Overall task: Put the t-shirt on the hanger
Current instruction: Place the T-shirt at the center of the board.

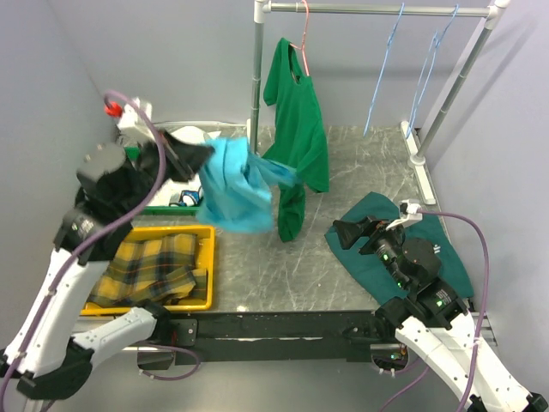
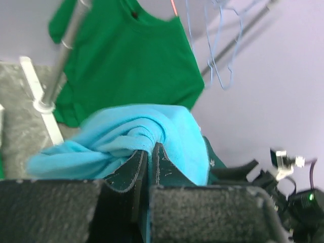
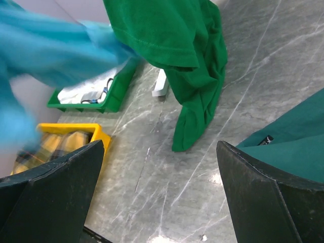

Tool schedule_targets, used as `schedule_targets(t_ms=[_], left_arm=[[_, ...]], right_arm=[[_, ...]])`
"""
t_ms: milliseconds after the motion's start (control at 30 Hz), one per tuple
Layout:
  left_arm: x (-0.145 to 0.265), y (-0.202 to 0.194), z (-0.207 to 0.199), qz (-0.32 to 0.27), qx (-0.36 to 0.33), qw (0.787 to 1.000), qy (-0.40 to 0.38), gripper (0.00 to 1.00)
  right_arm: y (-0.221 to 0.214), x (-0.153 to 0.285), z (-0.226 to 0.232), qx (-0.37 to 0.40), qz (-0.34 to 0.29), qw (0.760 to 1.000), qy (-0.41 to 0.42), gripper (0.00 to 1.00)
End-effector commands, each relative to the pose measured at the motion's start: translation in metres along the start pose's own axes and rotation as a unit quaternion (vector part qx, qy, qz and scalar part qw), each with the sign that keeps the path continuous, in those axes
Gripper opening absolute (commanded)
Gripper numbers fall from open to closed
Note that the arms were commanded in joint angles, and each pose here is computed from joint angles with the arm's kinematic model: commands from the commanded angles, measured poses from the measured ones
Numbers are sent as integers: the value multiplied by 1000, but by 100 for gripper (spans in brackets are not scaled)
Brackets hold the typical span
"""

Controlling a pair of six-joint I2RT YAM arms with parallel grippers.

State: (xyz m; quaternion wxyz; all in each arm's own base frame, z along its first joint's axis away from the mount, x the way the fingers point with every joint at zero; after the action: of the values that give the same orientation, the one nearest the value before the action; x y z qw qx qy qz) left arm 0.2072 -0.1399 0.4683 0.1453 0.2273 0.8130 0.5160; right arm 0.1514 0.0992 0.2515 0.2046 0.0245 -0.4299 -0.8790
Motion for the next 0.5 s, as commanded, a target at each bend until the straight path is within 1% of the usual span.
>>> schedule_targets(t_ms=[0, 33, 67, 100, 133, 167, 200, 233, 267, 300, 333, 367, 400, 433, 467], left_arm=[[0, -54, 1, 54, 14, 998, -21, 1], [-2, -68, 1, 75, 15, 996, -35, 1], [-7, -99, 8, 114, 18, 993, -35, 1], [-9, -118, 6, 141, 24, 989, -46, 1], [-10, -133, 5, 156, 28, 986, -59, 1], [-10, -170, 13, 200, 35, 977, -58, 1], [-7, -188, 9, 218, 51, 972, -68, 1], [-8, -201, 7, 223, 59, 970, -80, 1], [-3, -233, 14, 259, 68, 960, -79, 6], [0, -249, 12, 279, 82, 954, -77, 9], [4, -261, 14, 292, 88, 950, -70, 9], [9, -281, 22, 310, 94, 944, -56, 18], [13, -288, 24, 315, 105, 942, -46, 30], [16, -293, 28, 319, 109, 941, -33, 42], [22, -302, 36, 330, 111, 937, -11, 51]], right_arm=[[14, 6, 16, -11, -16, 999, 32, 100], [13, 6, 16, -13, -13, 999, 34, 100], [13, 6, 16, -14, -12, 999, 35, 100], [11, 6, 16, -15, -8, 999, 35, 100], [8, 4, 15, -16, -1, 999, 34, 100], [6, 3, 15, -16, 6, 999, 35, 100], [3, 2, 14, -18, 12, 999, 34, 100], [-2, 0, 12, -18, 21, 999, 31, 100], [-6, -2, 11, -20, 29, 999, 33, 100], [-9, -4, 11, -26, 33, 998, 36, 100], [-17, -7, 7, -29, 45, 998, 29, 100], [-21, -10, 5, -34, 51, 998, 27, 100], [-25, -12, 6, -44, 59, 997, 33, 100], [-36, -17, 0, -48, 76, 996, 20, 100], [-41, -20, -4, -53, 85, 995, 14, 100]])
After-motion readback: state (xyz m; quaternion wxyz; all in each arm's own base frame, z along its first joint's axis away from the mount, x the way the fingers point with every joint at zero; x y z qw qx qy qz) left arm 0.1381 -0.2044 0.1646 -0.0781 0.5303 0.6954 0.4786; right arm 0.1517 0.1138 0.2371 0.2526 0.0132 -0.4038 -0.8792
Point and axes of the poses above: each gripper's point midway between its finger pads, its own x axis back along the fingers, its own z axis along the line the jaws close on, y = z × x, the point moved 6 cm from there along x, back along the fingers, and after that the axes turned 8 degrees about -x, right-handed, at the moved point
